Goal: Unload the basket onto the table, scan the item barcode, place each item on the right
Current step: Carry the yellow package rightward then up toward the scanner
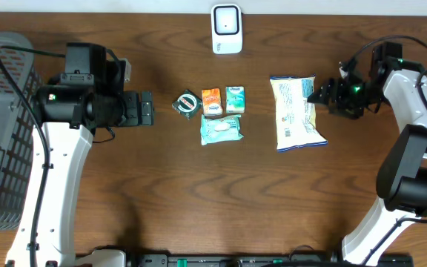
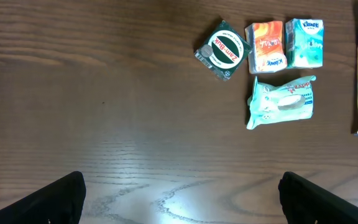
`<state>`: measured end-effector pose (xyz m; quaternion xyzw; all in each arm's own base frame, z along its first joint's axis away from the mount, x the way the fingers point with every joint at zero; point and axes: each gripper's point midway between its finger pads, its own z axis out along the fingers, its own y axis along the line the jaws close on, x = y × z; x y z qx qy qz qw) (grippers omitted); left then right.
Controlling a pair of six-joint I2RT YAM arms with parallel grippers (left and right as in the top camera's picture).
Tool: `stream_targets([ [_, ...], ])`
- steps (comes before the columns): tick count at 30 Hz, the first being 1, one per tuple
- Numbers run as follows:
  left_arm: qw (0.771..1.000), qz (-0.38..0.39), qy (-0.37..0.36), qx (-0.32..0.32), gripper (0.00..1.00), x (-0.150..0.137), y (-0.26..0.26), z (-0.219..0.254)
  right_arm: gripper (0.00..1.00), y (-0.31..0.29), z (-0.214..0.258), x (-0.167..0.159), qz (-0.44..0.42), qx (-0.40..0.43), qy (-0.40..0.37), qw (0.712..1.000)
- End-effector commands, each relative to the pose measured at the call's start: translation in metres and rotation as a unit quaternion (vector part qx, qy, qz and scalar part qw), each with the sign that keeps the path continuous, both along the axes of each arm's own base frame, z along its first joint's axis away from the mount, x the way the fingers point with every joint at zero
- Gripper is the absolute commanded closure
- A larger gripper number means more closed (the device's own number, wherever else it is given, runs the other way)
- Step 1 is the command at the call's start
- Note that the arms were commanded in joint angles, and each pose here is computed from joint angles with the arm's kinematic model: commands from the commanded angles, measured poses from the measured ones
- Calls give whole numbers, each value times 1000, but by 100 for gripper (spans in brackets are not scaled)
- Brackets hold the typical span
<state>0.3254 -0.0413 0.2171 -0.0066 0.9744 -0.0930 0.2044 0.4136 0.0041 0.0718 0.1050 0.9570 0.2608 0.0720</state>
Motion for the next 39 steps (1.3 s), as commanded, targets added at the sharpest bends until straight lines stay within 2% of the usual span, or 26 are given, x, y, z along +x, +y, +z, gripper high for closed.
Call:
stream_targets([
  [1,1000,1,6,5,2,-2,1,-3,11,-8,1,3,5,-38,-17,999],
  [3,1000,1,6,5,2,-2,1,-3,4,-9,-6,5,5,-41,-24,999],
  [7,1000,1,6,5,2,-2,1,-3,1,-6,-22,3,5,-35,-31,999],
  [15,1000,1,6,5,2,-2,1,-3,5,16,-43,-1,6,21,-51,998],
  [23,1000,1,6,5,2,-2,1,-3,7,36,-54,-6,30,25,-52,998],
  [26,1000,1,6,5,2,-2,1,-3,22,41,-60,-10,36,21,-50,998],
  [30,1000,1,6,5,2,-2,1,-3,70,41,-65,-15,36,18,-43,998],
  [33,1000,1,6,5,2,-2,1,-3,99,49,-59,-12,41,46,-53,997],
  [39,1000,1,6,5,2,-2,1,-3,99,78,-24,-2,68,157,-106,980],
])
